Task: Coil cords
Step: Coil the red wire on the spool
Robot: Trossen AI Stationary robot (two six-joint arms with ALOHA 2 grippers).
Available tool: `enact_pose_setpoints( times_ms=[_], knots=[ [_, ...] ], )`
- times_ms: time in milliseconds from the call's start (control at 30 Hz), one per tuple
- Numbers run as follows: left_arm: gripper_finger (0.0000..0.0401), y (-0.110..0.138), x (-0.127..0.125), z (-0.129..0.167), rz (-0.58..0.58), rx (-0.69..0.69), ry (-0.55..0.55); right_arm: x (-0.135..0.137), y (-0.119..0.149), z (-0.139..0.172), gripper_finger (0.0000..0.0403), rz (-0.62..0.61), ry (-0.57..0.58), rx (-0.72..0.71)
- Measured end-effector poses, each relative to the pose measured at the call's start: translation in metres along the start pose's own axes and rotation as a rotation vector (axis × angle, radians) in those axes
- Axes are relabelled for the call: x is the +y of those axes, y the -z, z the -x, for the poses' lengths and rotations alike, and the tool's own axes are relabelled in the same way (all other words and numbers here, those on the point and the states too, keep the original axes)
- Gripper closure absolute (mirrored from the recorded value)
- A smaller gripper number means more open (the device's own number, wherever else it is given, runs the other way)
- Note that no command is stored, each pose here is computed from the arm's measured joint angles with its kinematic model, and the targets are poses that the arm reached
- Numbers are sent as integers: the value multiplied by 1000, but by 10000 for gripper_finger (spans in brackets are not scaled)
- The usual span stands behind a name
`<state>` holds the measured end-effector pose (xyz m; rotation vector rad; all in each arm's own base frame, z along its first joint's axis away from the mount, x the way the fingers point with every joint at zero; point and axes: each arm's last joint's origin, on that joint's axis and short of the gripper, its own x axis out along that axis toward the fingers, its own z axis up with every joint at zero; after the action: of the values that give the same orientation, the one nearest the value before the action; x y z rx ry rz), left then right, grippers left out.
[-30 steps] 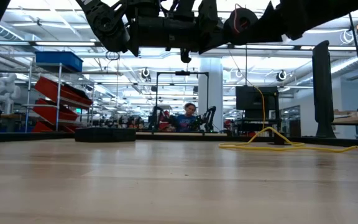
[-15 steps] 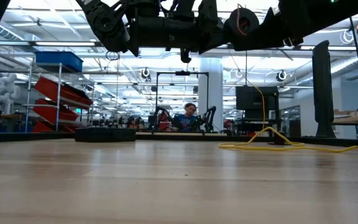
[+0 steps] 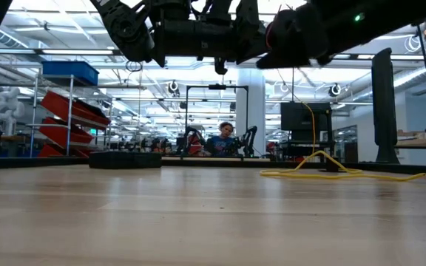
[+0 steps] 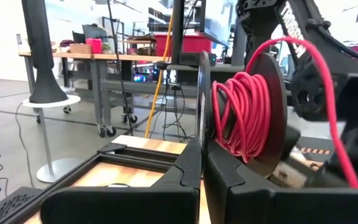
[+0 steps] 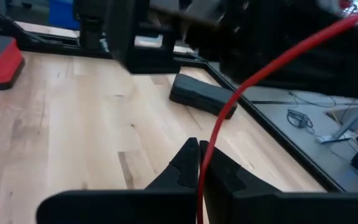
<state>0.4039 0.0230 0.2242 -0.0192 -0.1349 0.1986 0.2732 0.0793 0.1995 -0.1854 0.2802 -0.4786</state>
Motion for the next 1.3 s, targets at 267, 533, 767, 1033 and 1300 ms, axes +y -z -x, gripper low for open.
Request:
enact_pose_setpoints(
  times_ms=[267,533,767,1033,1300],
  knots=[
    [397,0,1,0,-2,0,-17,-5,9,-21,403,-15,31,8],
    [397,-1,3,0,-20,-5,-35,-17,4,-32,403,-62,29,-19],
    [397,1,3,0,-49,17,-57,-22,6,-36,403,-92,26,-8],
    [397,-1,3,0,-163,9,-121,-23,4,-39,403,-145,26,-32],
    [397,4,-2,1,-326,73,-164,-27,6,-42,403,-175,34,-20]
  ],
)
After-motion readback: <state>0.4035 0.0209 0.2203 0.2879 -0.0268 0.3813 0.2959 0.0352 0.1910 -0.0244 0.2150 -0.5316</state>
